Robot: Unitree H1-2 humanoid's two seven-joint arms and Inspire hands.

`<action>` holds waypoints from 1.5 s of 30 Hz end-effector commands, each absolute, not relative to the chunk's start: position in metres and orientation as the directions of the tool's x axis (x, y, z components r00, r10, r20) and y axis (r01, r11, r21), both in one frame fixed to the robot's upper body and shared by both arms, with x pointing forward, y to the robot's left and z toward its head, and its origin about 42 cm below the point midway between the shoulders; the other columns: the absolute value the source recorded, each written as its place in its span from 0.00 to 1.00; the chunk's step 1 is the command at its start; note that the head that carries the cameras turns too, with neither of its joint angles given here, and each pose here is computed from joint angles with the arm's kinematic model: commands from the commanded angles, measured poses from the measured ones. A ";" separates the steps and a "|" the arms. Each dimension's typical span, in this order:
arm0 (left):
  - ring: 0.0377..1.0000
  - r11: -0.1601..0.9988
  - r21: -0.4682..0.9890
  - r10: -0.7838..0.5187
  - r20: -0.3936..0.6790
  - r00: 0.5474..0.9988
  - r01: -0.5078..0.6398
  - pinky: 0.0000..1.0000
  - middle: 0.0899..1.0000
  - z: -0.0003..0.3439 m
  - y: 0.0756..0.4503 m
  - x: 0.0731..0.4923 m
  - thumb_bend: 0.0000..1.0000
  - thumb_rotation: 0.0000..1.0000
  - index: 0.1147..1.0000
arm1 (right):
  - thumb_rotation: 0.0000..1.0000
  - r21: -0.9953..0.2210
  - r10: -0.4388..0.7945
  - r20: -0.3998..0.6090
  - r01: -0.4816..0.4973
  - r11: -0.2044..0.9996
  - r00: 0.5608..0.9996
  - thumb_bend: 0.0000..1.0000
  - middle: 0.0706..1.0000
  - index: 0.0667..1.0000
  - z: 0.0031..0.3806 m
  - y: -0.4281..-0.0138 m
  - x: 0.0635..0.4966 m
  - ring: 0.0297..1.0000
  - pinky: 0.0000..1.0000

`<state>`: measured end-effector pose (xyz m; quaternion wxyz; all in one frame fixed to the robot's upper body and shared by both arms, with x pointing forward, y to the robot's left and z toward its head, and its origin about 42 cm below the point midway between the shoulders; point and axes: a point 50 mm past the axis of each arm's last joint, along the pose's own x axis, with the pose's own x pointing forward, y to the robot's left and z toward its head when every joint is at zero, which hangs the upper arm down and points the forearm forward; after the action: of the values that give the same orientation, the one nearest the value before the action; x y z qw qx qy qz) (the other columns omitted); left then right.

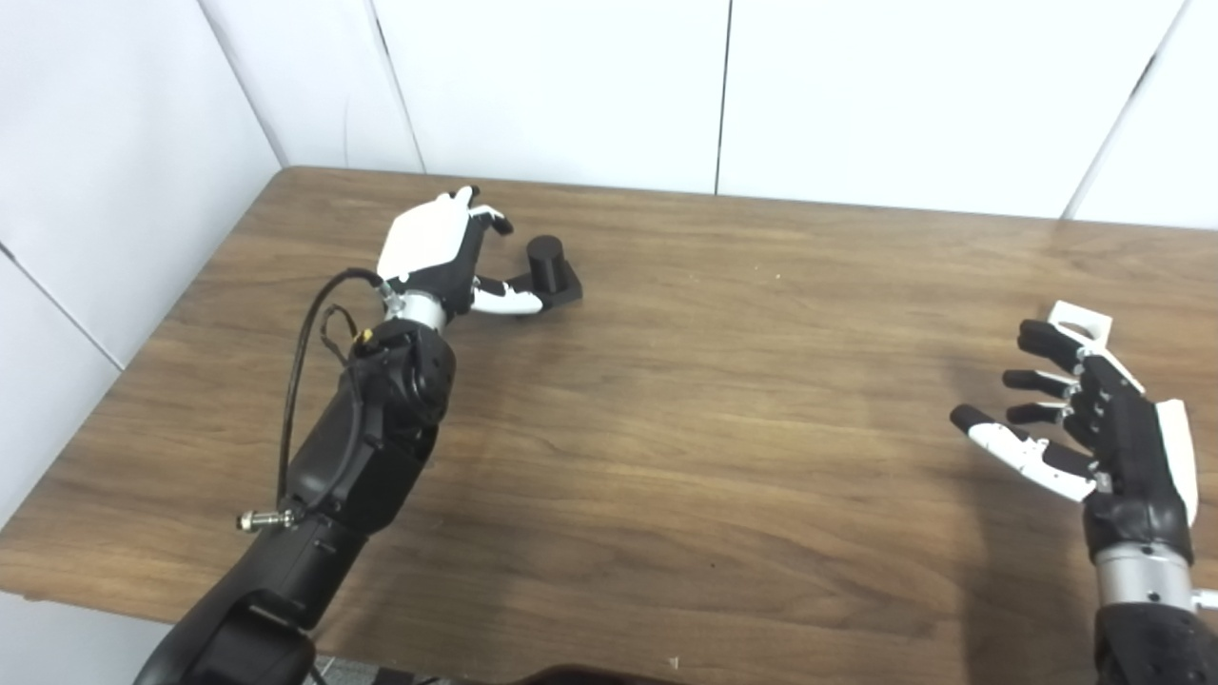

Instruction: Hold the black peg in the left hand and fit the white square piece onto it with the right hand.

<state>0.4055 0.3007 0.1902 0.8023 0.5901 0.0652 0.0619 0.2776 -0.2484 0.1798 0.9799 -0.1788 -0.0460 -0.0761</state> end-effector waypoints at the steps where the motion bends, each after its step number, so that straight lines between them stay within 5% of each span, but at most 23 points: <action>1: 1.00 0.277 0.955 0.170 0.062 0.984 -0.108 1.00 1.00 0.209 0.299 0.419 0.93 0.39 0.68 | 0.00 -0.332 -0.127 0.205 0.191 0.924 0.971 0.61 0.77 0.75 0.199 -0.245 0.279 0.67 0.53; 17: 1.00 0.229 0.973 0.132 0.006 0.991 -0.037 1.00 1.00 0.186 0.295 0.432 0.89 0.36 0.64 | 0.00 -0.334 -0.130 0.203 0.194 0.922 0.970 0.61 0.76 0.74 0.196 -0.243 0.278 0.65 0.52; 33: 1.00 0.306 0.951 0.116 -0.079 0.990 0.040 1.00 0.97 0.170 0.287 0.439 0.79 0.28 0.54 | 0.00 -0.353 -0.136 0.222 0.210 0.912 0.966 0.61 0.75 0.73 0.197 -0.254 0.277 0.65 0.51; 37: 1.00 0.293 0.955 0.113 -0.075 0.991 0.039 1.00 0.93 0.170 0.287 0.439 0.55 0.10 0.43 | 0.00 -0.351 -0.134 0.228 0.210 0.913 0.964 0.60 0.74 0.72 0.199 -0.254 0.278 0.63 0.50; 45: 1.00 0.270 0.962 0.108 -0.074 0.991 0.042 1.00 0.89 0.172 0.291 0.438 0.52 0.08 0.42 | 0.00 -0.353 -0.129 0.228 0.205 0.913 0.965 0.59 0.75 0.72 0.199 -0.253 0.278 0.63 0.51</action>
<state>0.4400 0.2780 0.1753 0.8088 0.5862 0.0418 0.0196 0.2742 -0.2552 0.1786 0.9770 -0.1895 -0.0451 -0.0868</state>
